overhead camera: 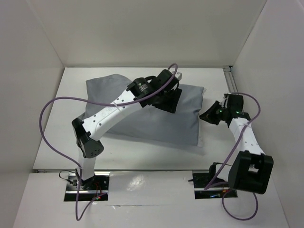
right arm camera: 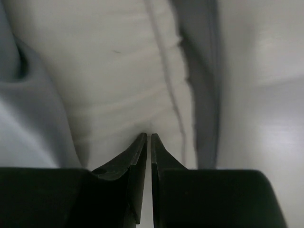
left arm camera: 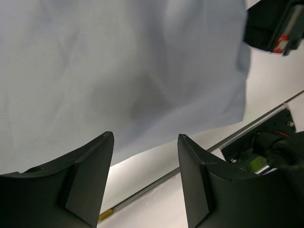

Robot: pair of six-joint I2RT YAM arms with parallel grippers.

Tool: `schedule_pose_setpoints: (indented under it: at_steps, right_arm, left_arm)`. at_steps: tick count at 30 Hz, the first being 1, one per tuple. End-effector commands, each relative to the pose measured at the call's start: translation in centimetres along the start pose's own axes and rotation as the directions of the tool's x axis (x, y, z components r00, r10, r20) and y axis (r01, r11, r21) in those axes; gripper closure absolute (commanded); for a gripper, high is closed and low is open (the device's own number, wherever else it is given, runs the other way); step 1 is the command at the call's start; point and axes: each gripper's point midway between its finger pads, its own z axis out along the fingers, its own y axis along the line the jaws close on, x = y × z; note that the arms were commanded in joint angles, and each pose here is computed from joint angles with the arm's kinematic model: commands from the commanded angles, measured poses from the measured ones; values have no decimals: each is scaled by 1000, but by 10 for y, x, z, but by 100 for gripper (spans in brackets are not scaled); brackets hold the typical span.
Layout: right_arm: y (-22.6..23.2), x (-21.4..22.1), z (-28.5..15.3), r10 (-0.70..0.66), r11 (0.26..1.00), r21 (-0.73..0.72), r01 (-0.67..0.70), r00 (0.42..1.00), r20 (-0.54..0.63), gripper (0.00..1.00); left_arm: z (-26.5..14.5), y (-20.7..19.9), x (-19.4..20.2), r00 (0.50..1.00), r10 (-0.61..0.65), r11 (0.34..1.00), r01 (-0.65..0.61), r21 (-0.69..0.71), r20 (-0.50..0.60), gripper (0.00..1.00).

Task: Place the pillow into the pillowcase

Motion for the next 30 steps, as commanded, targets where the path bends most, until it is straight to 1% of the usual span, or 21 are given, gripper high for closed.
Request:
schedule_pose_setpoints:
  at_steps: [1, 2, 3, 4, 5, 6, 7, 8, 9, 11, 12, 14, 15, 16, 17, 19, 20, 21, 25, 26, 30]
  right_arm:
    - [64, 35, 23, -163, 955, -265, 134, 982, -94, 85]
    - [73, 48, 33, -189, 951, -270, 152, 975, -116, 87]
    - [89, 63, 36, -226, 934, -311, 174, 964, -139, 87]
    - [118, 87, 38, -280, 900, -386, 202, 947, -157, 87]
    - [131, 95, 37, -299, 884, -417, 213, 942, -152, 87]
    - [137, 99, 38, -300, 881, -421, 216, 943, -144, 87]
    - [140, 99, 37, -295, 882, -417, 217, 947, -131, 87]
    - [142, 97, 35, -287, 884, -416, 214, 951, -120, 87]
    - [144, 90, 29, -282, 880, -423, 218, 955, -95, 82]
    - [127, 80, 27, -255, 900, -386, 201, 962, -95, 69]
    - [124, 77, 23, -252, 902, -382, 201, 964, -89, 66]
    - [103, 71, 23, -212, 930, -329, 166, 971, -109, 58]
    - [104, 69, 16, -220, 923, -343, 175, 971, -98, 56]
    - [96, 71, 17, -203, 931, -330, 156, 972, -114, 56]
    - [91, 73, 15, -192, 935, -324, 144, 974, -122, 56]
    - [85, 76, 14, -181, 938, -322, 131, 975, -130, 56]
    - [86, 75, 12, -184, 935, -327, 136, 975, -123, 56]
    - [83, 80, 13, -181, 937, -326, 128, 974, -139, 55]
    - [82, 84, 15, -180, 931, -345, 120, 972, -148, 47]
    - [81, 85, 16, -172, 933, -343, 111, 974, -151, 47]
    - [80, 85, 19, -185, 931, -344, 120, 969, -162, 44]
  left_arm:
    - [-10, 22, -6, 1000, -2, 998, 2, -59, 0, 31]
    - [-10, 22, -6, 1000, -2, 998, 2, -59, 0, 31]
    - [-12, 21, 0, 1000, 20, 998, -21, -60, -18, 31]
    - [-14, 23, -1, 1000, 21, 997, -22, -69, -17, 31]
    - [-15, 24, 2, 999, 22, 997, -24, -75, -28, 30]
    - [-16, 22, 6, 999, 30, 997, -33, -73, -40, 28]
    - [-17, 33, 9, 998, 35, 991, -41, -129, -45, 28]
    - [-19, 29, 13, 998, 46, 989, -53, -140, -49, 27]
    - [-18, 32, 18, 996, 58, 984, -67, -167, -61, 27]
    - [-26, 39, 23, 997, 54, 972, -64, -224, -50, 23]
    - [-28, 38, 26, 997, 63, 966, -73, -247, -47, 22]
    - [-29, 56, 31, 996, 77, 932, -90, -352, -51, 21]
    - [-32, 53, 35, 994, 97, 923, -108, -369, -49, 21]
    - [-33, 65, 37, 992, 115, 888, -122, -444, -44, 21]
    - [-32, 69, 39, 994, 106, 864, -110, -491, -37, 21]
    - [-33, 84, 49, 988, 145, 804, -150, -576, -54, 21]
    - [-36, 85, 53, 989, 142, 797, -140, -587, -44, 21]
    - [-44, 88, 52, 994, 110, 801, -92, -592, -5, 21]
    - [-46, 106, 61, 990, 141, 746, -120, -655, -21, 21]
    - [-43, 115, 66, 989, 141, 720, -126, -683, -34, 21]
    - [-41, 138, 73, 991, 124, 670, -124, -732, -54, 19]
